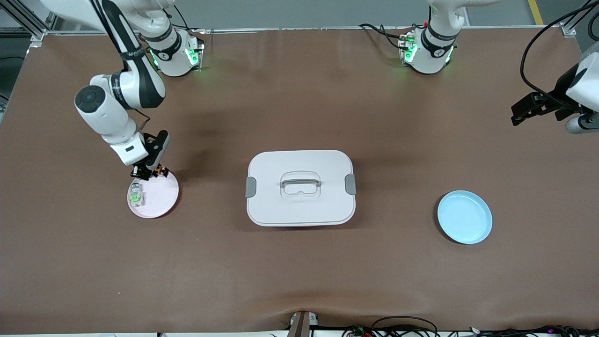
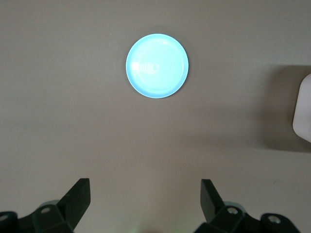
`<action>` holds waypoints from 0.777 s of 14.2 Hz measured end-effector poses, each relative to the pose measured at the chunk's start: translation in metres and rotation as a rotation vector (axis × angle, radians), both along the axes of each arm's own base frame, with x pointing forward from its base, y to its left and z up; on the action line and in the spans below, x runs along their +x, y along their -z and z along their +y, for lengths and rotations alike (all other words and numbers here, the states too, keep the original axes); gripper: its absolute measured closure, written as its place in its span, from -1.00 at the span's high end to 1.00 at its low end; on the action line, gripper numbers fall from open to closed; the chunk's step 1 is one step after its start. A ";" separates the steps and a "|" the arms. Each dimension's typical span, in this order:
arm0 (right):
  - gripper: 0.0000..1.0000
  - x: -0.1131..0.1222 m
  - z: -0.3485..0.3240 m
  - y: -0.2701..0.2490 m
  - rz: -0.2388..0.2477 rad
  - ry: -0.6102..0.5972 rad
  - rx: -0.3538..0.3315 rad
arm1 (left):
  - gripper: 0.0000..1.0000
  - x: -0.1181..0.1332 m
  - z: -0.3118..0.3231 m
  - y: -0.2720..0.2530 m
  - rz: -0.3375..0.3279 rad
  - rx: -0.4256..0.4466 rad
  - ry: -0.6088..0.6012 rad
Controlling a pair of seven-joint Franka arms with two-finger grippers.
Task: Transfer orange switch to right arm and place
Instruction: 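Carry the switch to the pink plate while the left gripper withdraws, then lower the orange switch onto the pink plate with the right gripper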
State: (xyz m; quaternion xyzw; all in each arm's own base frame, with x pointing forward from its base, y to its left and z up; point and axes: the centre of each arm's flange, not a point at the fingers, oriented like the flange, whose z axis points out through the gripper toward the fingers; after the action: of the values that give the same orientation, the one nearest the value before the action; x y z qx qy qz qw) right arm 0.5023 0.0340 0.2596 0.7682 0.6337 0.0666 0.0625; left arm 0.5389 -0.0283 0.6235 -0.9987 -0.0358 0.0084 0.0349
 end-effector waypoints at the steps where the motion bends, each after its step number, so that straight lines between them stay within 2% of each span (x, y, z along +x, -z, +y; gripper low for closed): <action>1: -0.28 0.002 -0.007 0.010 -0.006 0.001 0.000 | 1.00 -0.001 0.000 0.001 -0.003 0.000 0.000; 8: -0.28 0.019 -0.038 0.032 -0.029 0.008 -0.006 | 1.00 -0.001 -0.004 0.004 -0.002 -0.008 0.007; 11: -0.28 0.026 -0.037 0.042 -0.038 0.006 -0.004 | 1.00 -0.001 -0.008 0.005 0.002 -0.043 0.006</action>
State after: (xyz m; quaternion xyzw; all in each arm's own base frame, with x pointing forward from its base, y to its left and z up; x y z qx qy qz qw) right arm 0.5284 -0.0028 0.2171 0.7685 0.6303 0.0796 0.0763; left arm 0.5374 -0.0362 0.6183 -0.9993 -0.0324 0.0101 0.0133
